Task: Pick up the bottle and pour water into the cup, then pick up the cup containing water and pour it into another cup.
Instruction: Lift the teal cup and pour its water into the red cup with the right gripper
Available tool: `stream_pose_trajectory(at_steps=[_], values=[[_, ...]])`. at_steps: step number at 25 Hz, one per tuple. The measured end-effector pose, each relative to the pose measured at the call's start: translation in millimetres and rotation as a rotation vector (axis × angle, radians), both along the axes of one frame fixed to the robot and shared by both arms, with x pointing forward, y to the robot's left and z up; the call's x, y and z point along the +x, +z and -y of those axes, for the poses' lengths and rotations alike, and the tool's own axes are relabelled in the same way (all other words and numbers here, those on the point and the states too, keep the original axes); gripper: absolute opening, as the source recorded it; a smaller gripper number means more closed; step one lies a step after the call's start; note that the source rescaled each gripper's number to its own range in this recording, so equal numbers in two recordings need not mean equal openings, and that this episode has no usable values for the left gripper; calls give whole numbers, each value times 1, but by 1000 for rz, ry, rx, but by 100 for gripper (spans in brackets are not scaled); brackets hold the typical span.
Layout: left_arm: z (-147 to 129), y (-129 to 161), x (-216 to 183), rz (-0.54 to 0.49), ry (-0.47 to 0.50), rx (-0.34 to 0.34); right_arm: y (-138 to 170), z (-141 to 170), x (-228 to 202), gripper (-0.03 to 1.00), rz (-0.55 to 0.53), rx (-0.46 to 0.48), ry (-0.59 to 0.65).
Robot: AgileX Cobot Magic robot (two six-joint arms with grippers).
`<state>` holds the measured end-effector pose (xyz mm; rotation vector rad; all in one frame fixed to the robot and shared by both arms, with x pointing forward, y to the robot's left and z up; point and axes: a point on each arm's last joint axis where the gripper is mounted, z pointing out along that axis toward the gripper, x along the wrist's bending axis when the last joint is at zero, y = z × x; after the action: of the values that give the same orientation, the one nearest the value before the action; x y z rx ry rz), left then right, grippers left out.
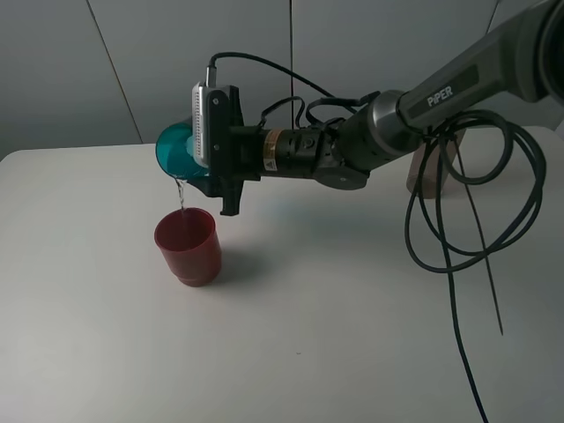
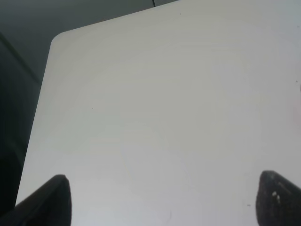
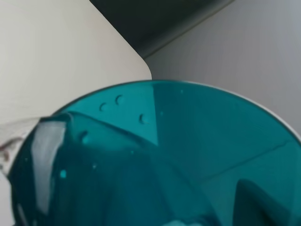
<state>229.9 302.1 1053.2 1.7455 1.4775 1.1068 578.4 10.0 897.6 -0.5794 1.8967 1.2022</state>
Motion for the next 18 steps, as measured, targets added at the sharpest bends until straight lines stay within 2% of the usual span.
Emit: stream_pose_trajectory(at_steps=[6,18], values=[[0,0,0,0,0,0,0,0,0,1,112,-47,30],[0,0,0,0,0,0,2,0,0,1,234,-95,62]])
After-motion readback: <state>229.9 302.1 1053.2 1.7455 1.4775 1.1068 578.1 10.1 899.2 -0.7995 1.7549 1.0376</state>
